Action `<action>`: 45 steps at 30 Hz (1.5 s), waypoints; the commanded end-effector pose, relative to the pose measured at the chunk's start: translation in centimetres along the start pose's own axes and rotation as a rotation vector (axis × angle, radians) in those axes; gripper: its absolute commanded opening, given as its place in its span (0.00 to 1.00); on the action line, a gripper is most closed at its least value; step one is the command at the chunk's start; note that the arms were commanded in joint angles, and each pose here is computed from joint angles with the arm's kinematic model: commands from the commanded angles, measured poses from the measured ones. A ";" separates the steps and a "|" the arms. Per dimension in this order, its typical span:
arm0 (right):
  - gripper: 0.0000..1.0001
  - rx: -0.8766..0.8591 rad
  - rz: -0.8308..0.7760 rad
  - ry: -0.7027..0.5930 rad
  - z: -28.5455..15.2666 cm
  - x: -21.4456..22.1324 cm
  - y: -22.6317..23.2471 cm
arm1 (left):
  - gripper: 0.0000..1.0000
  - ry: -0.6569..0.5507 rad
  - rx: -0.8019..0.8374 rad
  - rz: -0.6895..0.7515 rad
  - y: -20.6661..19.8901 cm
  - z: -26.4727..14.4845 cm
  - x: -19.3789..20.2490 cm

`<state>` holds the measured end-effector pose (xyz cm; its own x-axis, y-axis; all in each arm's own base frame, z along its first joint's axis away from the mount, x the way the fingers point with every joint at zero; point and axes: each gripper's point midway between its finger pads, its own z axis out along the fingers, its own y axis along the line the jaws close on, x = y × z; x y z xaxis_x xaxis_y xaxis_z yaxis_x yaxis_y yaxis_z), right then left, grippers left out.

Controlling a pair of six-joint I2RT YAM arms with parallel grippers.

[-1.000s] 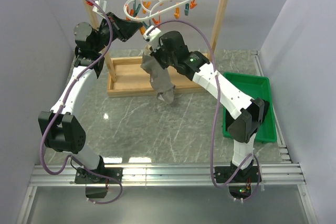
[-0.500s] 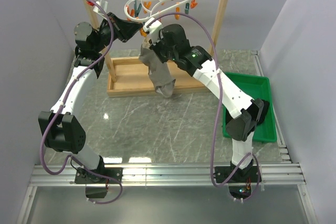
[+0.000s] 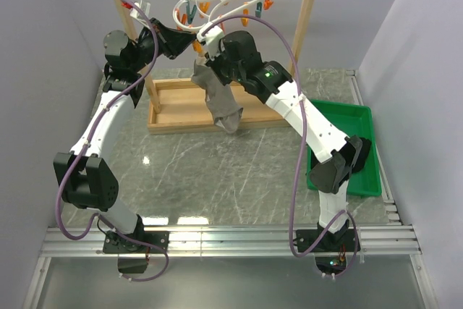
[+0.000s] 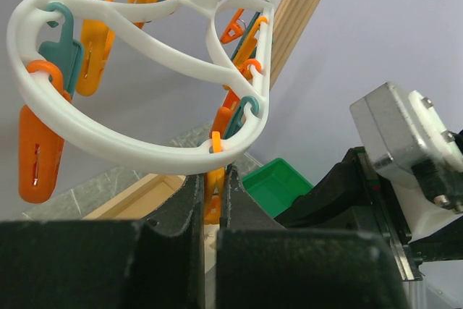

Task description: Clip the underwear to the hanger

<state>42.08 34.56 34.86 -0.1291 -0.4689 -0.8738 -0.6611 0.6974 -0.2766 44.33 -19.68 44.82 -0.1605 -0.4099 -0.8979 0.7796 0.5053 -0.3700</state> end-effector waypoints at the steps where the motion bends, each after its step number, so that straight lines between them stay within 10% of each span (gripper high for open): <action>1: 0.00 0.031 0.020 -0.082 -1.4 -3.0 -1.2 | 0.00 0.044 0.003 -0.006 0.6 0.0 1.1; 45: 0.00 0.117 0.002 -0.171 -2.8 -6.5 -3.4 | 0.00 0.073 -0.002 0.002 0.8 0.7 2.0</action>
<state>43.51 34.60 37.20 -0.0915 -0.4482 -0.8893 -0.6113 0.7302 -0.3051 45.23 -20.27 43.57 -0.1673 -0.3799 -0.9098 0.7778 0.5162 -0.3586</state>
